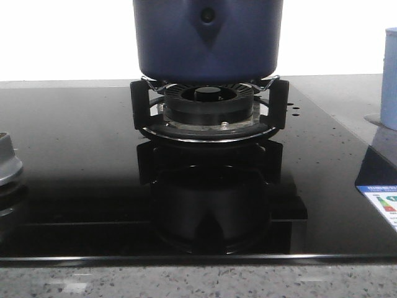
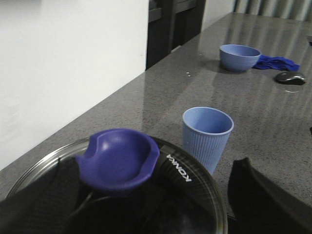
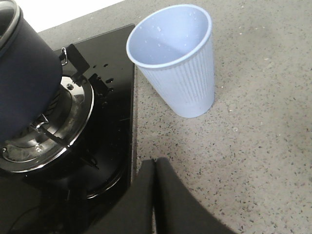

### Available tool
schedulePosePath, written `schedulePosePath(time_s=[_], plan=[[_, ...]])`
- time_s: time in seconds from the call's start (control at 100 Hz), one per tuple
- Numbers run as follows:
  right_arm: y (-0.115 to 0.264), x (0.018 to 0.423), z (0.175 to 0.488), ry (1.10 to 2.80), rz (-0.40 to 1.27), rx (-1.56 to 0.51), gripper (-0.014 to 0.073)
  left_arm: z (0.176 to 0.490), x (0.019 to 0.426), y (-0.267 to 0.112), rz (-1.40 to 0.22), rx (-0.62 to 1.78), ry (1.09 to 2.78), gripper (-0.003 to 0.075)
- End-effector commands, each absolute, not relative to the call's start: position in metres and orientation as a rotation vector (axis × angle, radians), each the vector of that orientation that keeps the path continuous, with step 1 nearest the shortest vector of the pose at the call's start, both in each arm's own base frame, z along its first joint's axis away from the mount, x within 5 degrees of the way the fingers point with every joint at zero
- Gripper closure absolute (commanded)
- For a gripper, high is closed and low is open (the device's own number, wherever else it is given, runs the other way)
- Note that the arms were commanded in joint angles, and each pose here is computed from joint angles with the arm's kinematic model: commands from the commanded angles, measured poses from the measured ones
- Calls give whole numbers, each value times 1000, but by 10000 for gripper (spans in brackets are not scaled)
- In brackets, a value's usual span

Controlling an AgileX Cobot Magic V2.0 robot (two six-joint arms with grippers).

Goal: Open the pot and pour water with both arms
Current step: 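Grasp the blue lid knob with the left gripper and lift the lid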

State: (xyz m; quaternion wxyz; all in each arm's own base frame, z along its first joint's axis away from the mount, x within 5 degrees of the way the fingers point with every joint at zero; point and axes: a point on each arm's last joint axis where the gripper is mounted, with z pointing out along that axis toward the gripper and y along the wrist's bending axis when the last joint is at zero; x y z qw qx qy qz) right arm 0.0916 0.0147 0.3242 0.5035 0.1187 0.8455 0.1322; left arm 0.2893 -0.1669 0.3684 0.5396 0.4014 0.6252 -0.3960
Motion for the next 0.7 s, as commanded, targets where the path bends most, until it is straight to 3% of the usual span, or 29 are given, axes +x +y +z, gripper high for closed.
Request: schedulePosePath(time_s=[0.0, 0.22, 0.69], plan=[[16, 94, 340, 1969, 330, 240, 662, 392, 287, -174, -991, 953, 1370, 165], [16, 94, 340, 1969, 330, 240, 662, 379, 299, -190, -908, 991, 1366, 166], [16, 94, 340, 1969, 330, 240, 662, 361, 321, -195, -941, 848, 1448, 166]])
